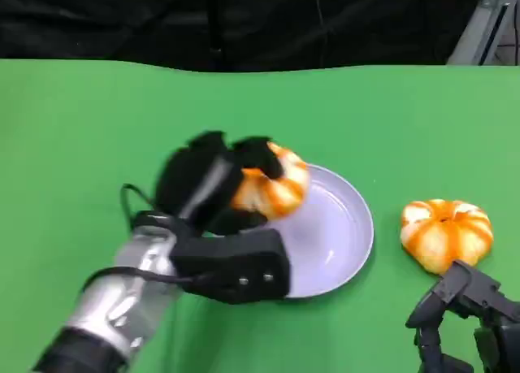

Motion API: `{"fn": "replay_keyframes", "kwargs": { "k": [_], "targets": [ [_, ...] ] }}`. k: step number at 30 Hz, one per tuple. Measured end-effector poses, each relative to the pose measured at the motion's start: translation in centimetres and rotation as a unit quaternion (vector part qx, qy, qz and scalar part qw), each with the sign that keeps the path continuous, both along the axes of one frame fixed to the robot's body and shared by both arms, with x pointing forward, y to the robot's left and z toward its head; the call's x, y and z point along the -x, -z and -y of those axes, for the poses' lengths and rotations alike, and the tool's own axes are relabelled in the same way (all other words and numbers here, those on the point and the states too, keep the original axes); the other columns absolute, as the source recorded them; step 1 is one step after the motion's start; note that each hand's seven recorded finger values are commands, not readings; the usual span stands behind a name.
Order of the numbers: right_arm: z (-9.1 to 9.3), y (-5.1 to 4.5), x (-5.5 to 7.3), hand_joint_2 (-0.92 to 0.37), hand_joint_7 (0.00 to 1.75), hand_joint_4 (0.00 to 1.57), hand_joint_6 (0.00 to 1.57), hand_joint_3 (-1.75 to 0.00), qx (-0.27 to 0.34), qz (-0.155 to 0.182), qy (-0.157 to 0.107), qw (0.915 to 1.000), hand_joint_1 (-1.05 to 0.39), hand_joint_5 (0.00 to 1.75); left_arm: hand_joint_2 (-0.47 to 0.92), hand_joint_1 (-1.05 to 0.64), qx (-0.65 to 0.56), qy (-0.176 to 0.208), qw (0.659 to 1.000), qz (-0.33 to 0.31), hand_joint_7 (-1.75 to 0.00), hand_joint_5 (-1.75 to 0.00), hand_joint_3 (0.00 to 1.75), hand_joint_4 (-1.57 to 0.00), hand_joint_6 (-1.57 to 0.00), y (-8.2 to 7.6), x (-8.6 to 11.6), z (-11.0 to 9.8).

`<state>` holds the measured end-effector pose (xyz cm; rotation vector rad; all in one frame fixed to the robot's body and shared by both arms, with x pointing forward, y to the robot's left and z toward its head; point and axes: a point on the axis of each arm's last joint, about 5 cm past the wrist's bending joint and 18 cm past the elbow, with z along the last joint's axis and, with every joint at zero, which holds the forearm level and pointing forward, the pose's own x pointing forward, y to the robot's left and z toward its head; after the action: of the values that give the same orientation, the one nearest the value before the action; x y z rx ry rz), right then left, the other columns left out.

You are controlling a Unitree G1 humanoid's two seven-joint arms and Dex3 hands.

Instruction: Grasp the bread from the table and place it into the plate.

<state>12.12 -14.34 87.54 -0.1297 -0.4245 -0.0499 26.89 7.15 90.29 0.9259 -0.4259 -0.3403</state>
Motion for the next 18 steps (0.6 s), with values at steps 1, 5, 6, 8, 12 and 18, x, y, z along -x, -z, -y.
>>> {"fn": "replay_keyframes", "kwargs": {
  "k": [1, 5, 6, 8, 12, 18],
  "targets": [
    [0.0, -0.01, 0.0, -0.49, 1.51, 0.83, 0.75, -1.26, -0.001, 0.000, 0.000, 1.0000, -0.12, 1.75, 0.92, -0.10, 0.000, 0.009, 1.000, -0.008, -1.09, -1.73, 0.07, -0.54, -0.75, 0.2, 0.1, 0.6],
    [0.0, 0.06, 0.1, -0.49, 1.51, 0.84, 0.76, -1.25, -0.002, -0.002, 0.003, 1.0000, -0.12, 1.75, 0.92, -0.07, -0.002, 0.027, 1.000, -0.013, -1.45, -1.74, 0.07, -0.52, -0.62, 0.3, -0.1, 1.4],
    [0.0, 0.05, 0.1, -0.49, 1.51, 0.84, 0.76, -1.25, -0.002, -0.002, 0.003, 1.0000, -0.12, 1.75, 0.92, -0.07, -0.009, 0.027, 0.999, -0.018, -1.50, -1.74, 0.07, -0.52, -0.59, 0.4, -0.2, 1.5],
    [-0.1, 0.03, 0.1, -0.50, 1.51, 0.84, 0.76, -1.24, -0.003, -0.002, 0.003, 1.0000, -0.13, 1.75, 0.92, -0.08, -0.024, 0.029, 0.999, -0.032, -1.60, -1.75, 0.11, -0.50, -0.52, 1.0, -0.2, 1.7],
    [-0.1, -0.02, 0.2, -0.50, 1.51, 0.84, 0.76, -1.23, 0.003, -0.008, 0.004, 1.0000, -0.13, 1.75, 0.92, -0.09, -0.039, 0.034, 0.997, -0.055, -1.62, -1.75, 0.12, -0.49, -0.50, 2.0, 0.1, 2.0],
    [-0.1, -0.25, 0.2, -0.51, 1.51, 0.83, 0.75, -1.22, 0.008, -0.005, 0.007, 0.9999, -0.12, 1.75, 0.92, -0.08, -0.048, 0.034, 0.996, -0.059, -1.55, -1.75, 0.15, -0.49, -0.53, 2.2, 0.0, 2.1]
  ]
}}
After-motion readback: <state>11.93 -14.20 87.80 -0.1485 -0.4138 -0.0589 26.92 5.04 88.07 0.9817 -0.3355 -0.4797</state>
